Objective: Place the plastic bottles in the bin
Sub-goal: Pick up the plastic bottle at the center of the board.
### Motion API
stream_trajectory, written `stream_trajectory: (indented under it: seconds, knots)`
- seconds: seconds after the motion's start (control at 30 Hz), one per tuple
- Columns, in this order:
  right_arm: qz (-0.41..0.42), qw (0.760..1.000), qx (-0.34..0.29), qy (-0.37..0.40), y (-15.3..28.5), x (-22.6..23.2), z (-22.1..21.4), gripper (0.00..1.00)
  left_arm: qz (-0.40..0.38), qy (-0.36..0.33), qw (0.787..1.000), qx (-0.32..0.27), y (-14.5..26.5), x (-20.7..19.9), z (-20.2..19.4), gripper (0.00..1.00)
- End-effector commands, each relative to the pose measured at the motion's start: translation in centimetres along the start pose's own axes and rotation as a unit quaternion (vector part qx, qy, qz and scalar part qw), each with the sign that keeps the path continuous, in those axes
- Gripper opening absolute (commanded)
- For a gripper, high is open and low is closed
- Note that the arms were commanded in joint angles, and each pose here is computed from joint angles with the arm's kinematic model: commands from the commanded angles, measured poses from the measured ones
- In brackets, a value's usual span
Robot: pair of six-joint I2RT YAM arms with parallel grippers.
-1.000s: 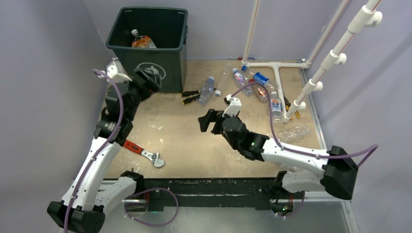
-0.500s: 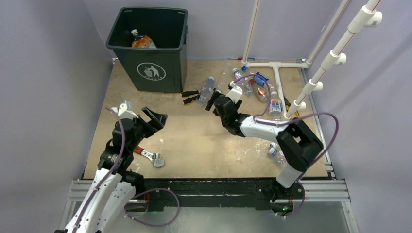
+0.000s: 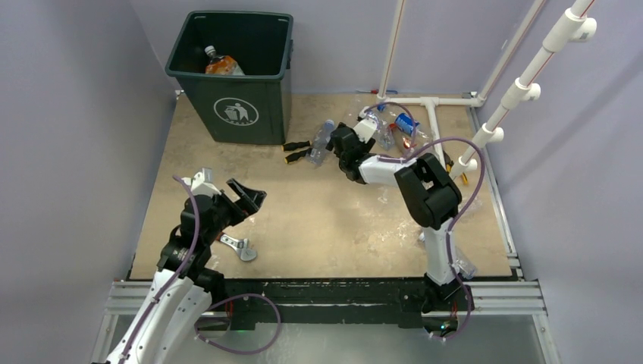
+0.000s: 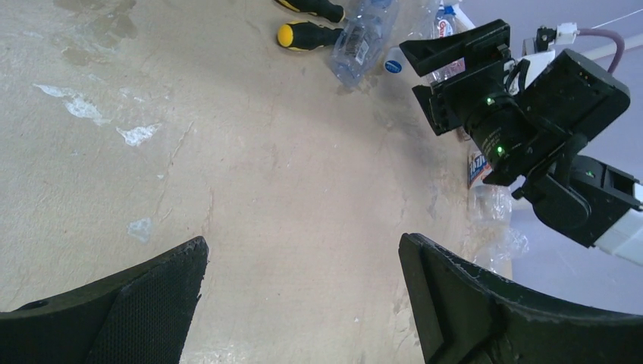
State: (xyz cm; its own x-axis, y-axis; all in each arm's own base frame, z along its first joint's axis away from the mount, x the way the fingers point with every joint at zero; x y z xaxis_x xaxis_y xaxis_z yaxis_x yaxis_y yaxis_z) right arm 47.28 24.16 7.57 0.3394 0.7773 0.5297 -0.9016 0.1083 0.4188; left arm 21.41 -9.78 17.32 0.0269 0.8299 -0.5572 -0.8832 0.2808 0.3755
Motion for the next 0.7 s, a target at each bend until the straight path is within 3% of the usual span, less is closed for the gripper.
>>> stream_trajectory:
  seconds: [0.0, 0.5, 0.67]
  knots:
    - [-0.002, 0.999, -0.039, -0.03, -1.6, 1.9, 2.5, 0.81, -0.015, -0.002, 1.0, -0.002, -0.1, -0.3, -0.2, 0.96]
    - [-0.027, 0.999, -0.023, -0.003, -5.9, 0.8, 1.5, 0.86, -0.017, -0.011, 1.0, 0.005, -0.3, -0.4, -0.3, 0.96]
    - [-0.028, 0.999, -0.015, 0.009, -6.7, 0.5, 1.4, 0.83, -0.012, -0.008, 1.0, 0.002, -0.2, -0.3, -0.1, 0.96]
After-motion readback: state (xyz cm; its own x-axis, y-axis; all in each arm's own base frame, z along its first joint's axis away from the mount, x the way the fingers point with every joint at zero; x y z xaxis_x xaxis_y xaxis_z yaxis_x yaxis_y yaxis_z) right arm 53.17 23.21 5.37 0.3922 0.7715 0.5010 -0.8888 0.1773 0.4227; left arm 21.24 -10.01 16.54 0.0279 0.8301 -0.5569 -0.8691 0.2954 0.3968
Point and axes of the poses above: each gripper's point midway between its finger pads, its own y axis back along the fingers, its own x axis along the line the jaws close on, z = x × y, the point moved 2 cm from there along y, back along the fingers, and after that the axes turned 11 degrees about -y, right-handed, at the moved point
